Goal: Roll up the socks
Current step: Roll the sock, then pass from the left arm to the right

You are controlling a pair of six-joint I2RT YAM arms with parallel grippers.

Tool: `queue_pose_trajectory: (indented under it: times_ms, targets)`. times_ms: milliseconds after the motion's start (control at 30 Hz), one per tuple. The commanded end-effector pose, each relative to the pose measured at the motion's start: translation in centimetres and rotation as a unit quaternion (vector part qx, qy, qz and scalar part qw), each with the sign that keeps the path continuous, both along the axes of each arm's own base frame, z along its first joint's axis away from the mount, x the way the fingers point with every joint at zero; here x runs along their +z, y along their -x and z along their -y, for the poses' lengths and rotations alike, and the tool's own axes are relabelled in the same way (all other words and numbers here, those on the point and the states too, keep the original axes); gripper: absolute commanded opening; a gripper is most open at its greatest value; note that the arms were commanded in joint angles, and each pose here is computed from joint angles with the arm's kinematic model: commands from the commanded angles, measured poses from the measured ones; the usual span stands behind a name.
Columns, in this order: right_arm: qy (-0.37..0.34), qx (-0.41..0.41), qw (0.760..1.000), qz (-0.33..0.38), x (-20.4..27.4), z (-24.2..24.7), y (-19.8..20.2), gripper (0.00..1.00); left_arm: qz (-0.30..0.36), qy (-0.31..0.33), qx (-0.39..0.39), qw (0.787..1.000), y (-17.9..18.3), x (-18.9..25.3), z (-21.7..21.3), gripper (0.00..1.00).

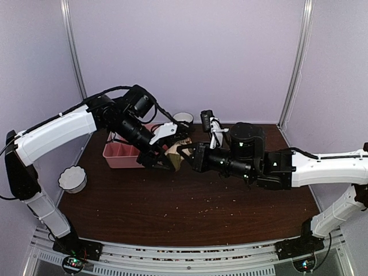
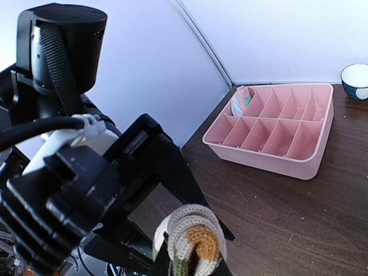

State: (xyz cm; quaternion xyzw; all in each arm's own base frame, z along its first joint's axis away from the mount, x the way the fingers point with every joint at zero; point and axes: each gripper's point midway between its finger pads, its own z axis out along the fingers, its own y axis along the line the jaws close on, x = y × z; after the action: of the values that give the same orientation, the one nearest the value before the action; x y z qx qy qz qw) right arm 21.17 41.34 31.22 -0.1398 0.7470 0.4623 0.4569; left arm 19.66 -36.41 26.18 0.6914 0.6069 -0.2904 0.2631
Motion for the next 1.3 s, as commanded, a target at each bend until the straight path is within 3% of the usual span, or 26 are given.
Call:
queue_pose_trajectory:
  times_ms: [0, 167, 233, 367, 633, 667, 733, 767, 833, 1033, 1267]
  targets:
    - [-0.047, -0.009, 0.999, -0.024, 0.7, -0.9, -0.4, 0.0, 0.081, 0.005, 0.029, 0.996, -1.4, 0.6, 0.4, 0.49]
    - [-0.039, -0.017, 0.998, -0.035, -0.2, -1.3, -0.4, 0.0, 0.117, 0.001, 0.07, 0.991, -3.3, 1.0, 0.2, 0.47]
    - [-0.039, -0.014, 0.999, -0.036, -0.4, -1.7, -0.4, 0.0, 0.125, 0.002, 0.08, 0.989, -3.8, 1.1, 0.3, 0.42]
    - [-0.035, -0.006, 0.999, -0.036, -0.7, -2.1, -0.1, 0.0, 0.158, -0.009, 0.113, 0.981, -5.5, 1.0, -0.2, 0.0]
    - [-0.045, 0.004, 0.998, -0.047, -0.7, -2.4, 0.1, 0.0, 0.218, -0.025, 0.151, 0.964, -7.5, 1.5, -1.4, 0.0]
    - [-0.045, 0.007, 0.998, -0.05, -0.8, -2.5, 0.0, 0.08, 0.218, -0.024, 0.147, 0.964, -7.4, 1.6, -1.4, 0.0]
    - [-0.041, 0.008, 0.997, -0.064, -1.3, -2.5, -0.1, 0.4, 0.219, -0.024, 0.126, 0.967, -6.8, 1.5, -1.4, 0.0]
    - [-0.041, 0.007, 0.996, -0.073, -1.6, -2.3, -0.3, 0.5, 0.22, -0.026, 0.112, 0.969, -6.4, 1.3, -1.5, 0.0]
    - [-0.056, 0.014, 0.994, -0.089, -1.6, -2.0, -0.5, 0.59, 0.229, -0.032, 0.093, 0.968, -5.9, 1.0, -1.7, 0.0]
    - [-0.117, 0.105, 0.978, -0.137, -0.5, -1.8, 0.4, 0.58, 0.279, -0.072, 0.051, 0.956, -5.8, 0.0, -3.2, 0.0]
    - [-0.14, 0.189, 0.96, -0.15, 0.9, -2.0, 2.6, 0.61, 0.318, -0.109, -0.013, 0.942, -4.5, 0.4, -4.8, 0.0]
